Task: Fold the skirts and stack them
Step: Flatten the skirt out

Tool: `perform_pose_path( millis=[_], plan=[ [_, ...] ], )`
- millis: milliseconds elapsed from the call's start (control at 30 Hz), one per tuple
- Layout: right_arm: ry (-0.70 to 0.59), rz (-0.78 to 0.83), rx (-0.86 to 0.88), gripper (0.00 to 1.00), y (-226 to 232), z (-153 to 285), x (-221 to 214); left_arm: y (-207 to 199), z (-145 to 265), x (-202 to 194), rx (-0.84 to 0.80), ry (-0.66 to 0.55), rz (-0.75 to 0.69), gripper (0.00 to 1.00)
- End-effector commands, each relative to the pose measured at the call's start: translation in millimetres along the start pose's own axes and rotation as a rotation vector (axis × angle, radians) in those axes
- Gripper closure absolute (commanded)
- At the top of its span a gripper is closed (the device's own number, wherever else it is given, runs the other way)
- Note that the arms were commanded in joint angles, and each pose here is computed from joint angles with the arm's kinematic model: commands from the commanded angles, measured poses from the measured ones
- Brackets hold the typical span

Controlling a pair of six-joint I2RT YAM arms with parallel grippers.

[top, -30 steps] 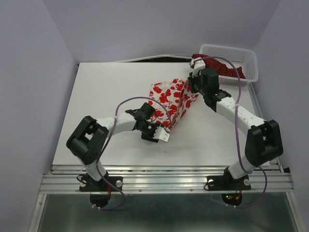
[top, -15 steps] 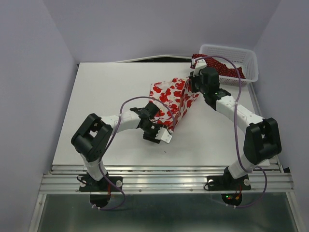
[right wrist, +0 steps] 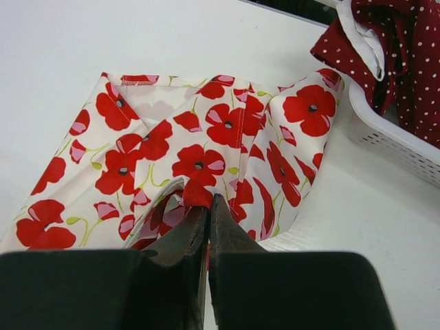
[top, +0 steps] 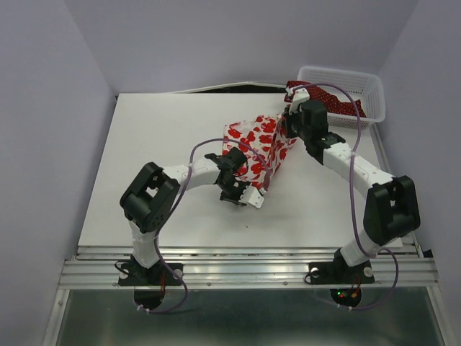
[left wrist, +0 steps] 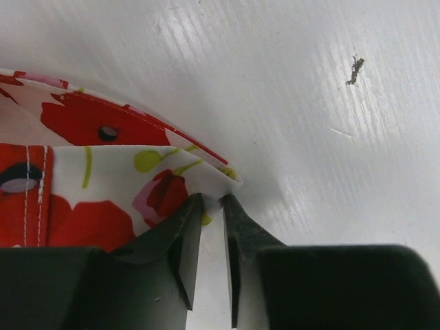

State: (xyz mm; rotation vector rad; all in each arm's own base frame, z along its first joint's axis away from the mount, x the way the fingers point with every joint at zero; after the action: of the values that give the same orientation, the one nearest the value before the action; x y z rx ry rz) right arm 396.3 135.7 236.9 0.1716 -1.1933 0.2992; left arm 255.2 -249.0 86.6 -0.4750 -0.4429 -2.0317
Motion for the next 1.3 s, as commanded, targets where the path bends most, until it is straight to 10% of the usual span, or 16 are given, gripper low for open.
perform_pose_path(
  millis=[0, 133, 333, 700, 1267],
  plan=[
    [-0.056, -0.032, -0.006, 0.99, -5, 2, 13, 5, -15, -5, 0.001, 0.064, 0.000, 0.77],
    [-0.053, -0.030, -0.012, 0.99, -8, 2, 12, 9, -16, -3, 0.042, 0.058, 0.027, 1.00],
    [-0.070, -0.008, -0.002, 0.99, -20, 9, 21, 10, 22, 3, 0.103, -0.063, 0.145, 1.00],
    [-0.251, 0.022, -0.006, 0.99, -71, 44, 92, 41, 243, -20, 0.649, -0.503, 0.611, 1.00],
    [-0.517, 0.146, 0.005, 0.99, -66, 112, 186, 9, 363, 21, 1.163, -0.711, 0.640, 1.00]
  ],
)
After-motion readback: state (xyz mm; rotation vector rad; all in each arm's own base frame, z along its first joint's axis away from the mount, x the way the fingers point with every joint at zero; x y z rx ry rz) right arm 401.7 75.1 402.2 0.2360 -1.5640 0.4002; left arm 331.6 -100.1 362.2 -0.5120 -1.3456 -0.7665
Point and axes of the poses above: each gripper's point midway between its finger pads, its own z axis back along the fingers, its own y axis along the line the jaws close on, x = y × z, the point moved 8 cm from there along z, back along the fingers
